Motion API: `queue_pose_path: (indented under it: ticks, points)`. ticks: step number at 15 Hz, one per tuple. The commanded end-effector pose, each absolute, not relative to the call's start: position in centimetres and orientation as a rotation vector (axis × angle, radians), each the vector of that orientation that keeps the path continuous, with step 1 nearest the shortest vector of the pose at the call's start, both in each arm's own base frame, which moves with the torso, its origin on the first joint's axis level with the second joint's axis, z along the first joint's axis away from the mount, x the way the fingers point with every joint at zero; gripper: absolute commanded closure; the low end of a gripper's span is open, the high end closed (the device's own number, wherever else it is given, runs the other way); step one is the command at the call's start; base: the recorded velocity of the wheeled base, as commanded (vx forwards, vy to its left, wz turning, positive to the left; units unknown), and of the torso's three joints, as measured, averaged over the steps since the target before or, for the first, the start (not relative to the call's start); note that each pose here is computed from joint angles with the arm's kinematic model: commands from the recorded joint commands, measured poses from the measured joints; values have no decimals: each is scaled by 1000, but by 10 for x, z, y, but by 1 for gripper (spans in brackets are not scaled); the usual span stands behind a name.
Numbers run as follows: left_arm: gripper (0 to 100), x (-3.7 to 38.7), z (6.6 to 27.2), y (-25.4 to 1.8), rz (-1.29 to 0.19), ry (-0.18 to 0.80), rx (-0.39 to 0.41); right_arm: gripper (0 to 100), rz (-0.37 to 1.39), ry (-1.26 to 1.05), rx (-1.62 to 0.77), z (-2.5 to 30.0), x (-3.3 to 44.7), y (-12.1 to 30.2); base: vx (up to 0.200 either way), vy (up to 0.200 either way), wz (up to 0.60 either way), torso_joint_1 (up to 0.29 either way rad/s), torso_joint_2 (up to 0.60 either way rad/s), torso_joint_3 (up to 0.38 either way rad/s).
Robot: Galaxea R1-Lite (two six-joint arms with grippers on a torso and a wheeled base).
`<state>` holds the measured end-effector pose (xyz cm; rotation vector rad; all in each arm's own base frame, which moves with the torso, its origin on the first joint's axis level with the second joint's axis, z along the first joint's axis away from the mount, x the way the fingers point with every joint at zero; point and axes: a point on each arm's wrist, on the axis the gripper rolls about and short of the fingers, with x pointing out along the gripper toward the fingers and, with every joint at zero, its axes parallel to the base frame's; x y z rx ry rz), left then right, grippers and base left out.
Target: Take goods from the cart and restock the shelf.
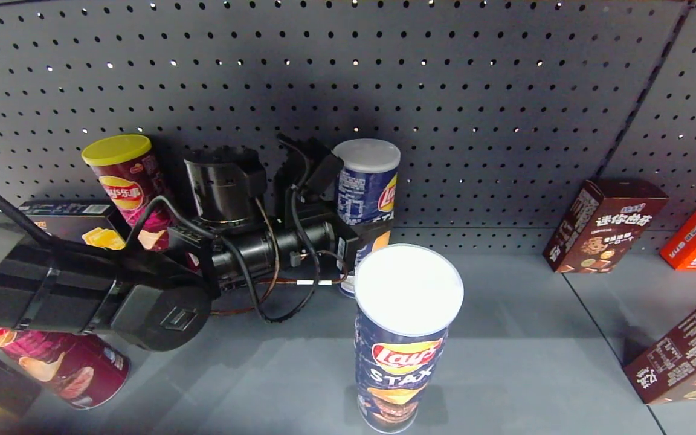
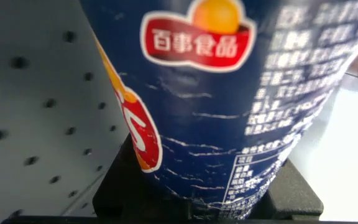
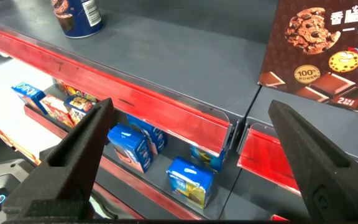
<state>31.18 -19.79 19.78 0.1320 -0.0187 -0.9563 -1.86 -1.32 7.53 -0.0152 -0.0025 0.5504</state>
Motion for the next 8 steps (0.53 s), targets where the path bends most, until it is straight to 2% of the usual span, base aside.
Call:
queue_pose_path:
  ticks: [1,5,8]
  points:
    - [100,311,196,-202,-967,-15,129,0,551,-3,-15,75,-19,-13,0,0,0,0,0,0]
    - [100,311,192,-205,-966,-22,106,0,551,-3,-15,75,-19,-13,0,0,0,0,0,0]
    - [100,306,184,-203,-969,13,105,0,551,-3,-15,75,-19,-13,0,0,0,0,0,0]
